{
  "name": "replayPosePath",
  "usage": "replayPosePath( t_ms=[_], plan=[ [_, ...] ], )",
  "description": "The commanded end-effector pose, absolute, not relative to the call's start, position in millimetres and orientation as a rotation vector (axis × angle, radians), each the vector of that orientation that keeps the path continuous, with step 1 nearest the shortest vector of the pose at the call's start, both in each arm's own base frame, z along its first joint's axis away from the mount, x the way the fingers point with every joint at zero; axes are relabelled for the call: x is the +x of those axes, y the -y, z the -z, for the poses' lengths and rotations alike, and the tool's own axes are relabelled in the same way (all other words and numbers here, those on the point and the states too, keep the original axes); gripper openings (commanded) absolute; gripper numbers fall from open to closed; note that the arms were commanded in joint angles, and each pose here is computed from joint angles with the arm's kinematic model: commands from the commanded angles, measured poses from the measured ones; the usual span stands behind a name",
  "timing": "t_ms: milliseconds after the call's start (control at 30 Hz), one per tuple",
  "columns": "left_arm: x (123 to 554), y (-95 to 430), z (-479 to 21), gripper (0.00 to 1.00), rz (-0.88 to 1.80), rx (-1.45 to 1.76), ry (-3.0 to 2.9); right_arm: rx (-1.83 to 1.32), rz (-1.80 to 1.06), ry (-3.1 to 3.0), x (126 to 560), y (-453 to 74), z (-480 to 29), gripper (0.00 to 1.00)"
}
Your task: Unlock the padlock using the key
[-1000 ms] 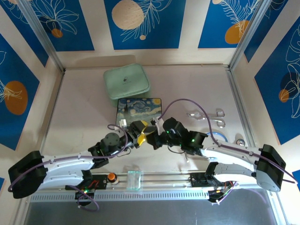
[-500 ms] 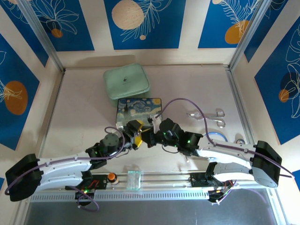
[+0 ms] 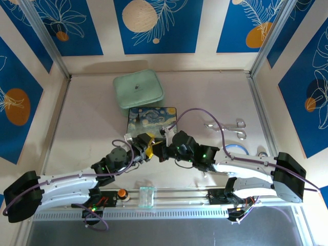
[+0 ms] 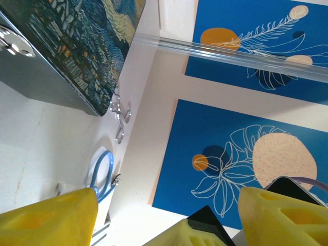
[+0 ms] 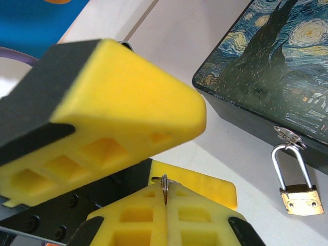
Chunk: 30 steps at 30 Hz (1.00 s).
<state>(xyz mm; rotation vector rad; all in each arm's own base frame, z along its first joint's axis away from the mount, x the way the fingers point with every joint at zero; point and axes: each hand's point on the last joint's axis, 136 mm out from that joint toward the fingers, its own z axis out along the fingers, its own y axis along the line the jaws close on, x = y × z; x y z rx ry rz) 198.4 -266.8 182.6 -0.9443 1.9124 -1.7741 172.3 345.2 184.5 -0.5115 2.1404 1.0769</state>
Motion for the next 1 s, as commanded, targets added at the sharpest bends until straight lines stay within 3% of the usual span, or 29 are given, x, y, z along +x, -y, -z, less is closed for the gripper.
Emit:
replayPosePath(
  t_ms=[0, 400, 733, 967],
  plan=[
    [199, 265, -184, 0.69, 1.738, -0.948, -1.919, -0.485, -1.074, -2.126, 173, -341, -188, 0.0],
    [200, 258, -172, 0.46, 1.693, -0.986, -1.933, -0.496, -1.079, -2.146, 169, -339, -183, 0.0],
    [200, 249, -169, 0.41, 1.662, -1.005, -1.923, -0.482, -1.079, -2.147, 170, -334, -181, 0.0],
    [202, 249, -167, 0.27, 1.659, -1.007, -1.926, -0.497, -1.102, -2.138, 168, -338, -181, 0.0]
  ],
)
